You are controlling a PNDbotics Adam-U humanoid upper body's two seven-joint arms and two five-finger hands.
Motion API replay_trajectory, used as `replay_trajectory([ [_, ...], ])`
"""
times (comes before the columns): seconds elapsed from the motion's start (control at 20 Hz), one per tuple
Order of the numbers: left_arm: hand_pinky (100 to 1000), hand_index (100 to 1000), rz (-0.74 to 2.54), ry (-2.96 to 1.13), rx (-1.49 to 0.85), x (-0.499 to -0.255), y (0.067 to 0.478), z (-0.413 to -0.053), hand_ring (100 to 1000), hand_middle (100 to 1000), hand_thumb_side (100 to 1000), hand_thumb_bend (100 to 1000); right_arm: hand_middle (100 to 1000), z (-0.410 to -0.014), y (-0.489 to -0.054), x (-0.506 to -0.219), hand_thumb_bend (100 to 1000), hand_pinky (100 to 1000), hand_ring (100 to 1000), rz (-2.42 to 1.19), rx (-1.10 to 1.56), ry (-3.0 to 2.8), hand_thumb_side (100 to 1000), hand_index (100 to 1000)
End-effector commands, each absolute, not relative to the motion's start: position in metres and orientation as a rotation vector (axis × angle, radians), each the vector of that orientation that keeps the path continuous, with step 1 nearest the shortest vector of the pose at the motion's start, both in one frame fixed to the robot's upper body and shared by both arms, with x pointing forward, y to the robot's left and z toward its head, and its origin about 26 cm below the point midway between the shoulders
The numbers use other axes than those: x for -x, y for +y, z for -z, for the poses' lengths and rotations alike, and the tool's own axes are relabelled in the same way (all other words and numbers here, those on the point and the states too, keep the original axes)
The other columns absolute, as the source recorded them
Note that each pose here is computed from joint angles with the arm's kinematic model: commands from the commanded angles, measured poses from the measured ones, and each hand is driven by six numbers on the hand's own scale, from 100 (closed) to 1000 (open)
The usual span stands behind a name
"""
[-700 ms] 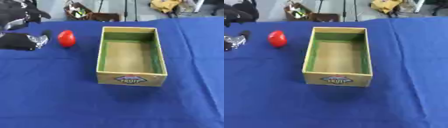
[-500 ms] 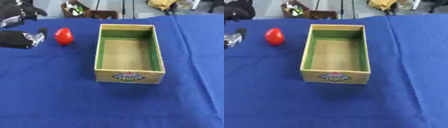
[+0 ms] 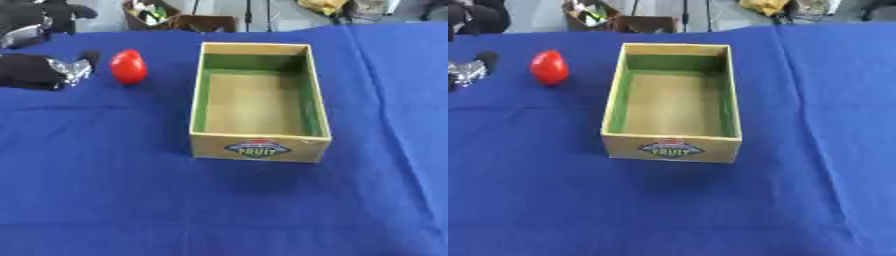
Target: Pick up objects on the table and place them in the box.
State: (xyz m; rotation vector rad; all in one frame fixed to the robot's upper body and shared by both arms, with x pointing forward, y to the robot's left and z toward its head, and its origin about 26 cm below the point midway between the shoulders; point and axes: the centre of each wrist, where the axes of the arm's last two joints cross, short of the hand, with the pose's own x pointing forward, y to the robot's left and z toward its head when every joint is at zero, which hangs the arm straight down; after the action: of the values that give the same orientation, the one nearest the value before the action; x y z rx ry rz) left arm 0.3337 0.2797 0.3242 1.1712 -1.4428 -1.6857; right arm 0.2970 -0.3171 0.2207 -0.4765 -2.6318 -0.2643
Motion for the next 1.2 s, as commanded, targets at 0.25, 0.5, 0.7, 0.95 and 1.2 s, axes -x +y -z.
replay_trajectory([
  [0.25, 316, 1000, 1.433, -1.542, -0.914, -0.398, 0.289, -0.307, 670, 777, 974, 425, 626, -0.226, -0.318, -0.294, 100, 716, 751, 0.225, 0.488, -2.644, 1000, 767],
  [0.5, 373, 1000, 1.441, -1.417, -0.909, -0.434, 0.287, -0.292, 711, 837, 987, 508, 626, -0.225, -0.317, -0.294, 100, 717, 753, 0.214, 0.484, -2.636, 1000, 767],
  [0.7, 398, 1000, 1.406, -1.342, -0.855, -0.459, 0.286, -0.28, 719, 833, 985, 556, 626, -0.224, -0.317, -0.294, 100, 718, 754, 0.204, 0.48, -2.634, 1000, 768],
  [0.95, 433, 1000, 1.38, -1.223, -0.808, -0.483, 0.285, -0.263, 736, 847, 961, 583, 625, -0.224, -0.316, -0.294, 100, 719, 755, 0.19, 0.473, -2.632, 1000, 768],
  [1.2, 546, 1000, 1.358, -1.165, -0.93, -0.492, 0.284, -0.265, 836, 945, 925, 594, 624, -0.224, -0.315, -0.294, 100, 720, 756, 0.179, 0.472, -2.631, 1000, 769],
])
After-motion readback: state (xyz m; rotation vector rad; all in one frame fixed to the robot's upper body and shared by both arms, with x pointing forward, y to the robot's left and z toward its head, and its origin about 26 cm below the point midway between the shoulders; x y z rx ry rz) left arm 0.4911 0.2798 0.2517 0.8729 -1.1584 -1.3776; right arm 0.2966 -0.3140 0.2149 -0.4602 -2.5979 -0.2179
